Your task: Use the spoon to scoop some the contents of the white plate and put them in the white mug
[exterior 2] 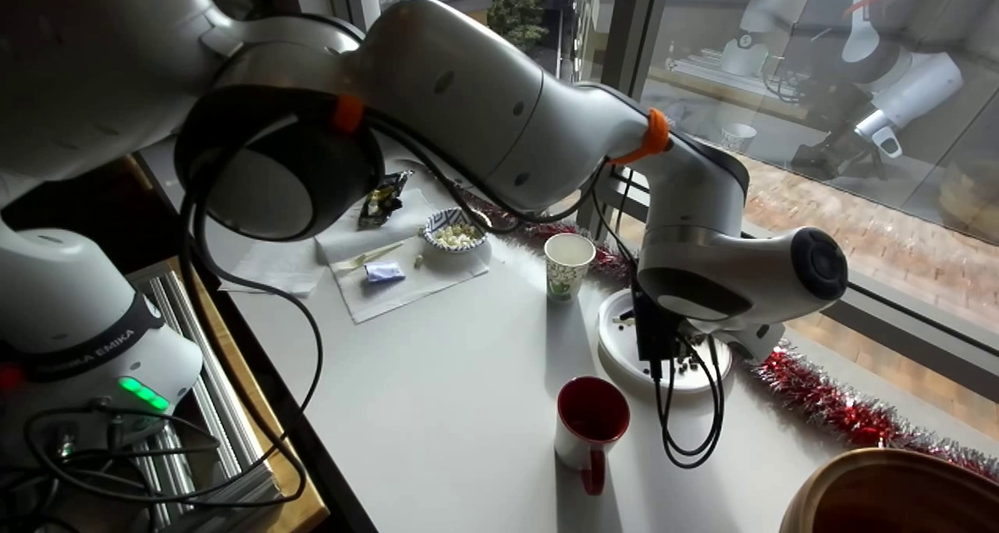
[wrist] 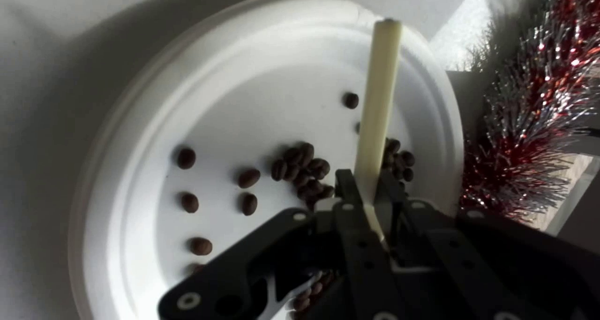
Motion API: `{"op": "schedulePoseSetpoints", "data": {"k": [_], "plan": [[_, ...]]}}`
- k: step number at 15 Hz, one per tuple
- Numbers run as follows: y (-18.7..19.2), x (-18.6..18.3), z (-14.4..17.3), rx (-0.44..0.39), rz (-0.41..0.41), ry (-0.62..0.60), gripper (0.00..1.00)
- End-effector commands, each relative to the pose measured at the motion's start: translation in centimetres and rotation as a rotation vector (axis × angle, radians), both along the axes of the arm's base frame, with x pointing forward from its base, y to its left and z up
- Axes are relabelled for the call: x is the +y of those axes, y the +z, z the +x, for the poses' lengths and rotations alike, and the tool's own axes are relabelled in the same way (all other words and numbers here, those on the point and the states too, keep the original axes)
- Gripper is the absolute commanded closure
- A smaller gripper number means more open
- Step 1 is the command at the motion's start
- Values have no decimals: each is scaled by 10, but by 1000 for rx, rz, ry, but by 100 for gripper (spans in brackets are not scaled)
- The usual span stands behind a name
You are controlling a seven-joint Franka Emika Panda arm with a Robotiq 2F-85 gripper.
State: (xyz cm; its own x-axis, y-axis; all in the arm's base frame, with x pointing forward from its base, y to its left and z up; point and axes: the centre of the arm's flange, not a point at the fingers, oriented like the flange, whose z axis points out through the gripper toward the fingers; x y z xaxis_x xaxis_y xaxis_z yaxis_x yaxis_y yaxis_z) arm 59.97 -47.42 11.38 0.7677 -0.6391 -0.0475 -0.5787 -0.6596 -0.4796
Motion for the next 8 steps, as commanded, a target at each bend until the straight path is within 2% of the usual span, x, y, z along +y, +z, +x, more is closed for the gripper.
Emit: {"op": "schedulePoseSetpoints", "data": {"k": [1, 8], "plan": [[-5, -17, 10, 41, -11, -38, 96], [-9, -29, 5, 78, -57, -108, 96]]}}
